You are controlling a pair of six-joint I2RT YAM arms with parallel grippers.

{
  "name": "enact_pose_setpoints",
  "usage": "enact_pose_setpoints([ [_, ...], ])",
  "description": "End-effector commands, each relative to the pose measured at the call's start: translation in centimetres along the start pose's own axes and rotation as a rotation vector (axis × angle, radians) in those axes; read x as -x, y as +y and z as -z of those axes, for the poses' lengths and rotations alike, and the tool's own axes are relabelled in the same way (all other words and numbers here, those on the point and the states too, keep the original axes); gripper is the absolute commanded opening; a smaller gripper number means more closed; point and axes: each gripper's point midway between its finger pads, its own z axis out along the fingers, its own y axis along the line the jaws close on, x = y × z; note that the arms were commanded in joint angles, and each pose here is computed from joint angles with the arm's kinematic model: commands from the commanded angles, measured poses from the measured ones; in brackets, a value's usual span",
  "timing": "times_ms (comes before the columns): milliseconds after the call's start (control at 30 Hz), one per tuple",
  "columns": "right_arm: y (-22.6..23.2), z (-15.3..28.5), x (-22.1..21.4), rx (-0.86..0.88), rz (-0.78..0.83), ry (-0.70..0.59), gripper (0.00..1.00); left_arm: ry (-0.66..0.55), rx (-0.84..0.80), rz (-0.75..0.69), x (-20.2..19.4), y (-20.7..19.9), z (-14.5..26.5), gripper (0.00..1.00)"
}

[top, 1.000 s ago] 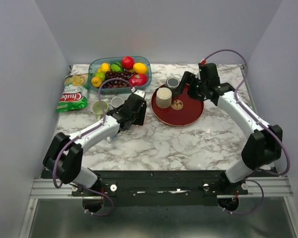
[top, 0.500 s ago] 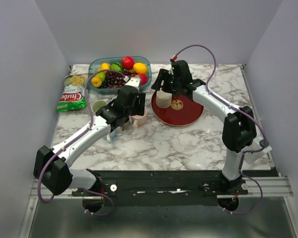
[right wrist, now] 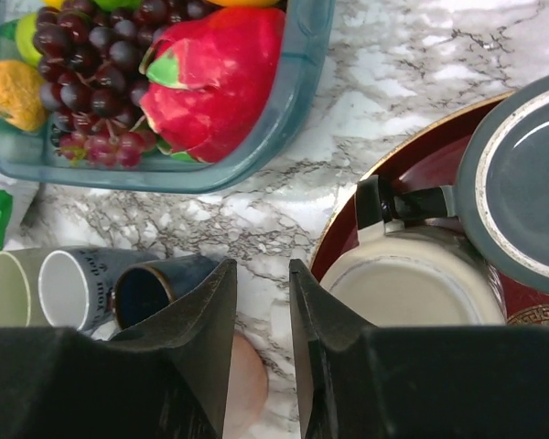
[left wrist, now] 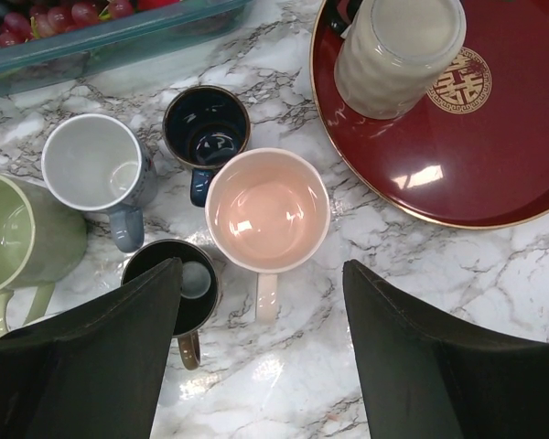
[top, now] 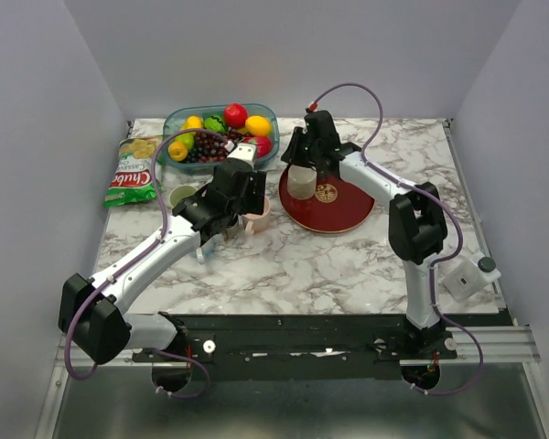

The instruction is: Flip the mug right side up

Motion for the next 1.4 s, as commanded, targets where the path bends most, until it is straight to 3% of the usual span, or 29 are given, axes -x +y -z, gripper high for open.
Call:
enact_pose_setpoints([
  [0,-1.8,-1.5,-1.1,-0.058,0.028,0.022,0.36,-0.021,0.016,0.023,0.7,0.4,0.6,0.79],
  [233,-4.1,-1.7,-2.6,-0.153,0.058,0.063,0.35,-0.004,-0.005,0.029,0.0,0.0,0.4,0.79],
  [533,-7.3,2.2,-5.8,-0.287,0.069,0.169,0.34,0.01,-0.014,0.036,-0.9,-0.2,-0.1,0.79],
  [900,-11.3,7.9,-5.2,-0.494,0.088,0.096,0.36,0.022,-0.017,0.044,-1.6,-0.2,-0.6,0.79],
  [1000,-12.6,8.3,-5.3,-0.53,0.055,0.098,0.38,0.021,-0.019,0.047,-1.6,-0.2,-0.6,0.79],
  [1233,-14.5,9.2,-4.8,-0.619,-0.01,0.071,0.58,0.019,-0.015,0.053,-1.8,0.0,-0.5,0.8],
  [1367,-14.1,9.3,-3.9,-0.601,0.0,0.067,0.63,0.02,-0.014,0.058,-1.8,0.1,-0.6,0.8],
])
